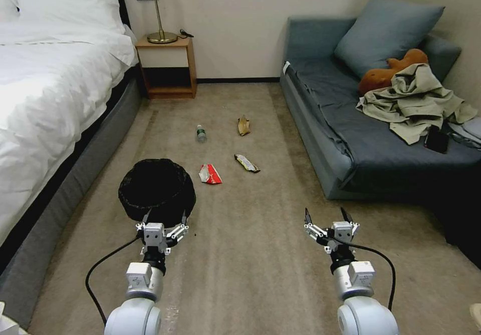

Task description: Pick up the trash bin, then pick up the garbage on the floor and place it into the trash bin.

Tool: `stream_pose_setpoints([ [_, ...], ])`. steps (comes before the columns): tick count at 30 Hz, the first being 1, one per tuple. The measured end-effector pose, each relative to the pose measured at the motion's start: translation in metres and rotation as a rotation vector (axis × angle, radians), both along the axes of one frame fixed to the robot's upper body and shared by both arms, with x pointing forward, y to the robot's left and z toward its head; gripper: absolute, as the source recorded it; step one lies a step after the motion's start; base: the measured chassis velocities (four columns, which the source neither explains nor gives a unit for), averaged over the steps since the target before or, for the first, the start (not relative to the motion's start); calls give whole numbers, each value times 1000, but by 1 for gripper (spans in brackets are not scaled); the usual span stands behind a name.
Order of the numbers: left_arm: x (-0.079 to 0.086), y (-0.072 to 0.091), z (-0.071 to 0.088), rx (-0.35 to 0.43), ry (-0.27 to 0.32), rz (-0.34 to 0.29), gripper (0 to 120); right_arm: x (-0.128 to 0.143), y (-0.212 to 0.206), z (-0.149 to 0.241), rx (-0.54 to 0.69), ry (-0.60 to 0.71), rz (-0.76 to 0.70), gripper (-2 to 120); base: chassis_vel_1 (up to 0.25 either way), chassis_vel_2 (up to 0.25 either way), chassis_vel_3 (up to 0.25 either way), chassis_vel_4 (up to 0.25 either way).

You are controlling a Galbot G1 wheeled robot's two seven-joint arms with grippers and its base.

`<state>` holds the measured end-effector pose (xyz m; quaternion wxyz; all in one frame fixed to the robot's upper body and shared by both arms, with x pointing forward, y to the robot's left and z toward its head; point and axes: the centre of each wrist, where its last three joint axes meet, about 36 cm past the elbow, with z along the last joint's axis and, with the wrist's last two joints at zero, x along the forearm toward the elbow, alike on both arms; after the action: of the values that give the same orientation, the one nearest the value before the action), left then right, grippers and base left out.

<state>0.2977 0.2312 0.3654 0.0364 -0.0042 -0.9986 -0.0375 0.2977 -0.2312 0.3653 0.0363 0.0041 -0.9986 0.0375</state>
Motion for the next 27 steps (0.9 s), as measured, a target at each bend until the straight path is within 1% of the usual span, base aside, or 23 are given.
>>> stream_pose_setpoints([
  [23, 0, 0, 0, 0, 0, 0, 100, 0, 0, 0, 0, 0, 0, 100, 0, 0, 0, 0],
  [27, 2, 0, 1, -7, 3, 5, 100, 0, 0, 0, 4, 7, -1, 100, 0, 0, 0, 0],
])
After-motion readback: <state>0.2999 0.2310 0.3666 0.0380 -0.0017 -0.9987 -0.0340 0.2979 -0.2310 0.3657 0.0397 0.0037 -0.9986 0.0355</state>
